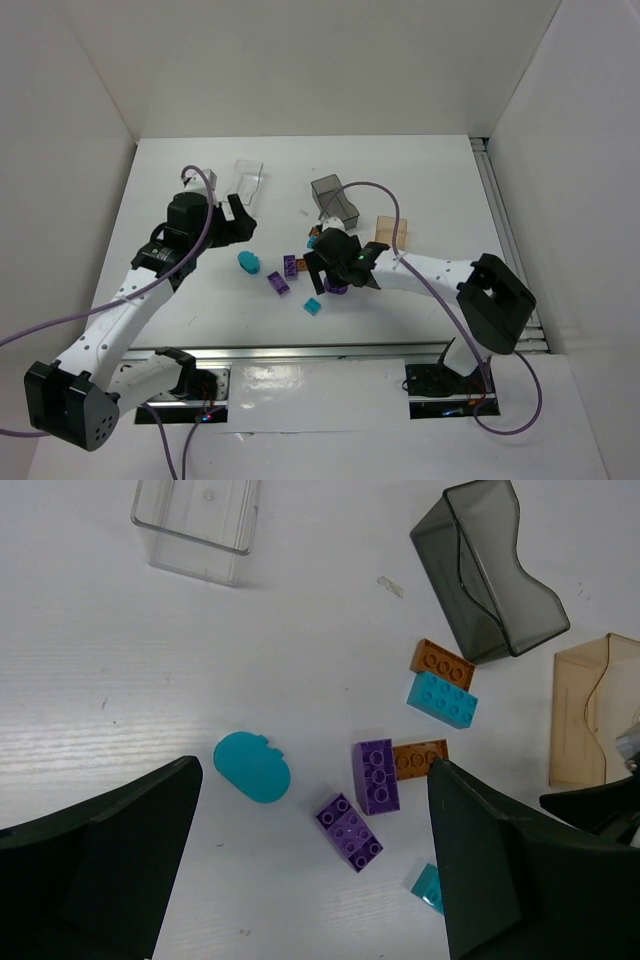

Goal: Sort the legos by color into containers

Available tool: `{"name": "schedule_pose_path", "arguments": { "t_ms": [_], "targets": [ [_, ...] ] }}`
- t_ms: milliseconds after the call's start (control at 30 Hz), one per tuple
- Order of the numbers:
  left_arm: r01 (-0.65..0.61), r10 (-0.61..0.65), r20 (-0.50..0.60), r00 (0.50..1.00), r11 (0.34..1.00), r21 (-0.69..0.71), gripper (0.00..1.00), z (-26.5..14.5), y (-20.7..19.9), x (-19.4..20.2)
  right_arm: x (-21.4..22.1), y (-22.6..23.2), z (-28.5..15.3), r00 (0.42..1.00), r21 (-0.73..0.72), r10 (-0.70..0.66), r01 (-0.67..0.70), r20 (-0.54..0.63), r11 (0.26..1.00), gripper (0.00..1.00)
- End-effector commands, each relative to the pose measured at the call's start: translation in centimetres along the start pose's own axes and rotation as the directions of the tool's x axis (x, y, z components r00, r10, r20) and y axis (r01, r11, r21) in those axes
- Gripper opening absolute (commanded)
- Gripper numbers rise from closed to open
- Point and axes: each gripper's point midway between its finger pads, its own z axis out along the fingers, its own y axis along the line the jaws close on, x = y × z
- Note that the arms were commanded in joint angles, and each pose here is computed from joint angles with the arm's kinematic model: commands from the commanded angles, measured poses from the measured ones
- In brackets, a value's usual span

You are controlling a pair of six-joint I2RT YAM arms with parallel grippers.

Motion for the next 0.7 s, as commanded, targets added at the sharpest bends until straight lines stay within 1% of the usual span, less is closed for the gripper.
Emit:
{"name": "schedule_pose_path", "arguments": {
  "t_ms": [0, 100, 133, 233, 300, 400, 433, 500, 600, 633, 667],
  "targets": [
    [0.023, -0.024, 0.027, 0.999, 0.999, 0.030, 1.00, -0.5, -1.0, -1.5, -0.3, 1.3, 1.1, 0.996, -0.065, -0.089, 0.089, -0.008, 0.994, 1.00],
    [0.023, -0.024, 0.022, 0.999, 0.999, 0.041, 1.00, -0.5, -1.2, -1.4, 0.1, 1.5, 1.7, 0.988, -0.079, -0.150, 0.147, -0.033, 0.986, 1.00],
    [0.022, -0.023, 0.014, 1.000, 0.999, 0.037, 1.00, -0.5, -1.1, -1.2, 0.0, 1.8, 1.6, 0.987, -0.099, -0.160, 0.156, -0.029, 0.983, 1.00],
    [0.022, -0.023, 0.013, 1.000, 0.999, 0.037, 1.00, -0.5, -1.1, -1.2, -0.2, 1.2, 1.8, 0.986, -0.097, -0.165, 0.161, -0.031, 0.982, 1.00],
    [0.022, -0.023, 0.011, 1.000, 0.999, 0.036, 1.00, -0.7, -1.2, -1.3, 0.3, 1.0, 2.4, 0.981, -0.108, -0.187, 0.180, -0.056, 0.978, 0.99],
    [0.022, -0.022, 0.002, 1.000, 0.998, 0.054, 1.00, -0.6, -1.6, -1.3, 1.0, -0.5, 3.5, 0.980, -0.081, -0.175, 0.168, -0.093, 0.983, 0.92],
    [0.022, -0.022, 0.002, 1.000, 0.998, 0.054, 1.00, -0.6, -1.6, -1.3, 1.1, -0.8, 3.8, 0.982, -0.077, -0.166, 0.159, -0.087, 0.984, 0.91],
    [0.022, -0.022, 0.002, 1.000, 0.998, 0.054, 1.00, -0.6, -1.6, -1.3, 1.5, -0.9, 4.0, 0.981, -0.097, -0.167, 0.158, -0.094, 0.983, 0.84],
    [0.022, -0.022, -0.006, 1.000, 0.999, 0.050, 1.00, -0.4, -1.5, -1.2, 1.9, -1.8, 4.3, 0.983, -0.083, -0.153, 0.144, -0.105, 0.986, 0.78],
    [0.022, -0.022, -0.006, 1.000, 0.999, 0.050, 1.00, -0.4, -1.5, -1.2, 1.7, -1.7, 4.1, 0.984, -0.085, -0.151, 0.143, -0.097, 0.986, 0.73],
    [0.022, -0.021, -0.017, 1.000, 0.999, 0.045, 1.00, 0.0, -1.4, -0.9, 1.7, -1.7, 4.1, 0.984, -0.085, -0.151, 0.143, -0.097, 0.986, 0.72]
  ]
}}
